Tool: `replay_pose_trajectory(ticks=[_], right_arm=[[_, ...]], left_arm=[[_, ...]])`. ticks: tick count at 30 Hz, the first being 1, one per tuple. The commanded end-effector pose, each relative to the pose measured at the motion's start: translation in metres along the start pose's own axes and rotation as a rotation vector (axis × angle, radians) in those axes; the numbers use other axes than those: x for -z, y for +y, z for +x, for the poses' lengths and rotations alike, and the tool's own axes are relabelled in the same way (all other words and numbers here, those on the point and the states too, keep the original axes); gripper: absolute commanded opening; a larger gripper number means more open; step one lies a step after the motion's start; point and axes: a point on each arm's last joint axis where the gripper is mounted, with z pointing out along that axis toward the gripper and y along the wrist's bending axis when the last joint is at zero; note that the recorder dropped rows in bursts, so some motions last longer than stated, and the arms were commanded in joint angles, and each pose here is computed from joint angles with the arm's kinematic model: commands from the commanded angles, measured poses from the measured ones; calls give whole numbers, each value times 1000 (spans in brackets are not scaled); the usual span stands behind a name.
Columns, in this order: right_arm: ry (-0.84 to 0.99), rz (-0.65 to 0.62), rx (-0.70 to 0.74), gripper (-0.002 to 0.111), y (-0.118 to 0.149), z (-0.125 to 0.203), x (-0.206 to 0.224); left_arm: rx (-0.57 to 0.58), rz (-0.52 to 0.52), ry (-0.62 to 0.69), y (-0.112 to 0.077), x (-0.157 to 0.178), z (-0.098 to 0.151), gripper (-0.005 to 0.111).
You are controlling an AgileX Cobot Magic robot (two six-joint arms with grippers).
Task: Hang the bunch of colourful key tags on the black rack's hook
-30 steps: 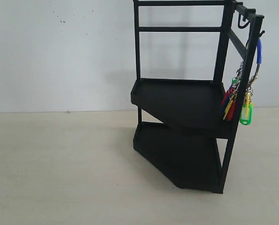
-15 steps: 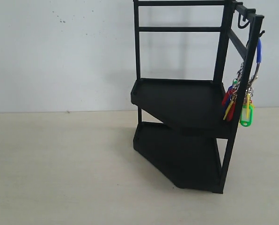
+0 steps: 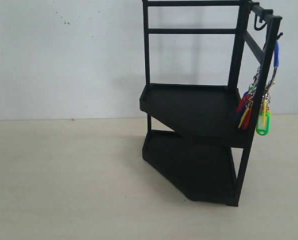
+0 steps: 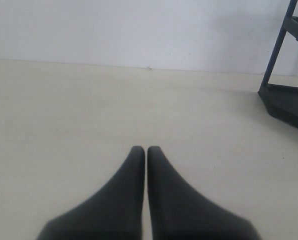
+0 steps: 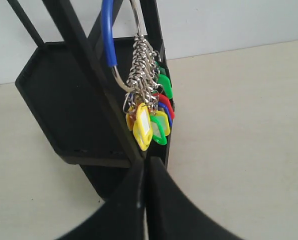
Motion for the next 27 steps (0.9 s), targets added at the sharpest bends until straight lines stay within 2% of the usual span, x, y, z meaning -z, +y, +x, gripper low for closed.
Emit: replay_pose_trajectory(ticks=[1,8,13,21,27], right_arm=[[-5,-6,0,0,0,0,1],[-23,-9,1,0,-1,-1,6],[-85,-72,-131,0,-5,4,26],[-231,-246,-101,0,-27,74,36],[-312,-244,-85,0,-48,118,40]], left_arm=[[-8,-1,-11,0,0,-1,4],[-8,-1,-11,0,0,-1,4],[-8,-1,-11,0,0,-1,4],[-8,-1,-11,0,0,-1,4],[-8,-1,-11,0,0,-1,4]])
